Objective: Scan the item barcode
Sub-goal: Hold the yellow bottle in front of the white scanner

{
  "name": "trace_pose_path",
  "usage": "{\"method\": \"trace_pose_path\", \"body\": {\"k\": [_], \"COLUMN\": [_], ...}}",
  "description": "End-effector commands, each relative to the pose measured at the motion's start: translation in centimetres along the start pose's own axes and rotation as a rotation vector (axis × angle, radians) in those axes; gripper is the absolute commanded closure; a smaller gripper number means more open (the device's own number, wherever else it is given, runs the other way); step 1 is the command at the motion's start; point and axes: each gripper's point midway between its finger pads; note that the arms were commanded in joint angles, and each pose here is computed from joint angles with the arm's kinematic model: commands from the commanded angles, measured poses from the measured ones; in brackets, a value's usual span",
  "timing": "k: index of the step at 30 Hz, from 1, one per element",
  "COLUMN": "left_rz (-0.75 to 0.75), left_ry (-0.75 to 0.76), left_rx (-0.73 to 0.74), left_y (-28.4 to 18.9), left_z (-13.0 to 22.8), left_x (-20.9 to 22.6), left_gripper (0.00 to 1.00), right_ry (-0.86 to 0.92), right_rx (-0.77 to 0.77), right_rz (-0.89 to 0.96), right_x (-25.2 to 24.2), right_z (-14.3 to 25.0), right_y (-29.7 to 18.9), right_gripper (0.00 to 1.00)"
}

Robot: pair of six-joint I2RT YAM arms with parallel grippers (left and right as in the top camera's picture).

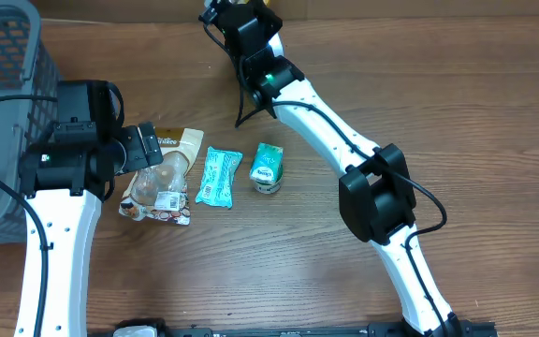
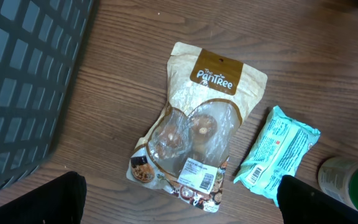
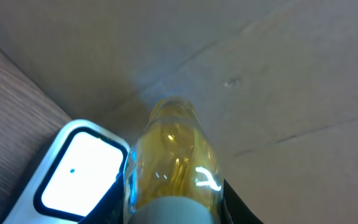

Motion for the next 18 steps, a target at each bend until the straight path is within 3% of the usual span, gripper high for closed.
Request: {"method": "trace_pose_path", "body": {"k": [1,18], "left_rz": [0.007,0.007], "left_ry": [-0.004,-0.004], "left_rx": [-0.010,-0.009], "left_y": [-0.2,-0.2], "left_z": [-0.4,-0.4], "left_x": [-0.4,-0.4], "left_gripper": [0.00,0.00], "right_ry": [0.053,0.098], "right_rx": [-0.001,0.030], "right_rz": [0.033,-0.038], "right_x": [-1.7,-0.3], "right_z": [0.1,1.2], "right_y": [0.4,0.6], "right_gripper": [0.93,0.94]}}
Point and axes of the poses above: each gripper's point midway between its finger pads, its own y axis out along the fingers, its own x axis along the line the jaws close on, z = x × y, and after that the axes turned 3 degrees about y, right-handed
